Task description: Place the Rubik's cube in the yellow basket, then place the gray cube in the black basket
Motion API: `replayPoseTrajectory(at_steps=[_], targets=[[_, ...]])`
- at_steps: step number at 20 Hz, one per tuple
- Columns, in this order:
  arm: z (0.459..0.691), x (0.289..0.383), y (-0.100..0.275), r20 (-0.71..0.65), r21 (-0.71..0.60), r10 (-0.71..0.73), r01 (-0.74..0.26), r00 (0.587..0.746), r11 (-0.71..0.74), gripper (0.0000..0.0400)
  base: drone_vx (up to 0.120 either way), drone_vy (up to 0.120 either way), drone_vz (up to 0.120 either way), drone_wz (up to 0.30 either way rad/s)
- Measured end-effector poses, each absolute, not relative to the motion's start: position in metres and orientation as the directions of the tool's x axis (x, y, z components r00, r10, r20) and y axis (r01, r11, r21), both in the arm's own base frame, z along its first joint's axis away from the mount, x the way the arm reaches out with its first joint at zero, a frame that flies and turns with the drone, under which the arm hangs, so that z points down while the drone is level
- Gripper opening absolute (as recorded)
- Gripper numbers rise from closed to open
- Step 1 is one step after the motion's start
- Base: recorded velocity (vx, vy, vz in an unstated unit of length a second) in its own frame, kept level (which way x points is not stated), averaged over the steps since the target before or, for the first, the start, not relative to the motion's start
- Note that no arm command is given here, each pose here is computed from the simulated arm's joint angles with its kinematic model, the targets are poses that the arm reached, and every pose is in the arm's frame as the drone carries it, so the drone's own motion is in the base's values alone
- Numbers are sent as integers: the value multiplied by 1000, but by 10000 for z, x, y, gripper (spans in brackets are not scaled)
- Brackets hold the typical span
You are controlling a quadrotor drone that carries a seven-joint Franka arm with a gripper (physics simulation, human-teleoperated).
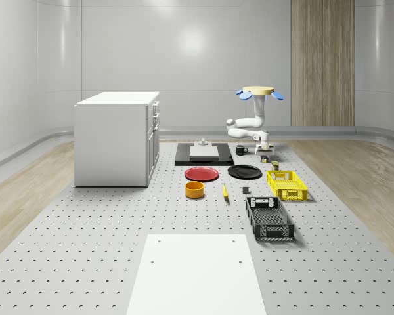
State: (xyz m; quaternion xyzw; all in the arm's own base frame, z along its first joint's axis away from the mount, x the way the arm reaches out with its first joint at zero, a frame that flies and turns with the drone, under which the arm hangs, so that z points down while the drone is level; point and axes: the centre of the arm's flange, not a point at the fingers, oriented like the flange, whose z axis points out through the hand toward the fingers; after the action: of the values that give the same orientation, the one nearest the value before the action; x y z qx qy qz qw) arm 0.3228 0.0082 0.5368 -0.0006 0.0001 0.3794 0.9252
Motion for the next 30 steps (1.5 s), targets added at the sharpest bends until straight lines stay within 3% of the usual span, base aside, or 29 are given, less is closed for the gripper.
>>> replayPoseTrajectory(at_steps=[8,14,23,30], targets=[[5291,3228,83,-1,-1,697,-697,717,717,292,0,0,0,0],[5115,3228,83,-1,-2,693,-693,721,721,291,0,0,113,0],[5040,3228,83,-2,-2,696,-696,718,718,291,0,0,120,0],[5031,3228,82,-2,-2,696,-696,718,718,291,109,0,40,0]])
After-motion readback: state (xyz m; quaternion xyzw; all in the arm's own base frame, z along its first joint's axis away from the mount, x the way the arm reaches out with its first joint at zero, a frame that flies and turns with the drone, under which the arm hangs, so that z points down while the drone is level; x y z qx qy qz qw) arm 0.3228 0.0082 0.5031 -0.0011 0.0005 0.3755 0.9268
